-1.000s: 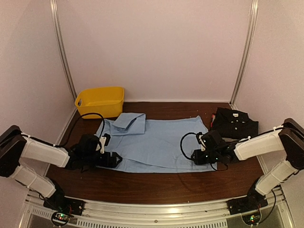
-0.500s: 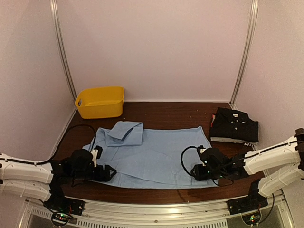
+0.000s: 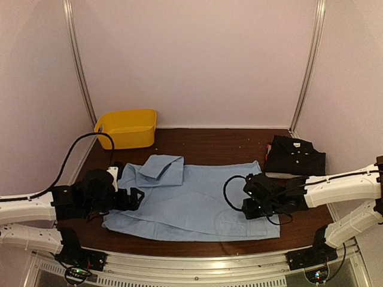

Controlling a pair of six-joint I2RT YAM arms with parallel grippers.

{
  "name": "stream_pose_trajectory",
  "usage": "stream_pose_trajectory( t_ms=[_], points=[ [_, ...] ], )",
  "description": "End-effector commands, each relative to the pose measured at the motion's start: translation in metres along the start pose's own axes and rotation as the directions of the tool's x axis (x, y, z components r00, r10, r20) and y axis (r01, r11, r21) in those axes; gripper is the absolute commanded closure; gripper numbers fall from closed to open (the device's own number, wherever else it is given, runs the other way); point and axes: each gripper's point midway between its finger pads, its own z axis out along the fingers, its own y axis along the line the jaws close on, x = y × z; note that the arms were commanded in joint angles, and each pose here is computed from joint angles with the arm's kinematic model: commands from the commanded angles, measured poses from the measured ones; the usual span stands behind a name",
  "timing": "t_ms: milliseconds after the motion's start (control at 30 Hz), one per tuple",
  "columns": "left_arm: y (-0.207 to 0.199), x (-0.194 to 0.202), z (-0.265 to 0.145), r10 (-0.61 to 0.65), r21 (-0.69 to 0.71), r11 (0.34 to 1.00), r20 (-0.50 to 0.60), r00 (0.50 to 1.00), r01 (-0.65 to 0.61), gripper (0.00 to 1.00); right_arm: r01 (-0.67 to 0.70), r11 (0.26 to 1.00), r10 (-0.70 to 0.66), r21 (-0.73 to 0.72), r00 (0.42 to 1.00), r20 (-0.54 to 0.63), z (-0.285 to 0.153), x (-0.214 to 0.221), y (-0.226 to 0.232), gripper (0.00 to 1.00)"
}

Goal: Fold and stack the long sleeve shirts
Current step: Move the 1/3-folded shirt to the center of the board, then pick up the sleeve from the 1/3-folded shirt.

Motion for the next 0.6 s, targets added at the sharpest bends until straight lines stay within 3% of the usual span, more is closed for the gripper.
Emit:
stream_pose_trajectory(
  t_ms=[0,267,567],
  points=[
    [-0.003,-0.044,0.013,0.152,-0.124,0.982,0.055,0.987,-0.145,0.02,0.078,0.993,-0.08,0.084,0.997,0.022,-0.002,-0.022,-0.005,0.58],
    [-0.002,-0.082,0.057,0.252,-0.135,0.958,-0.023,0.967,-0.253,0.02,0.091,0.994,-0.095,0.066,0.993,0.065,-0.003,-0.055,0.007,0.57],
    [-0.024,-0.08,0.099,0.318,-0.017,0.947,-0.106,0.942,-0.322,0.02,0.072,0.996,-0.075,0.048,0.995,0.062,0.003,-0.061,0.0,0.57]
  ],
)
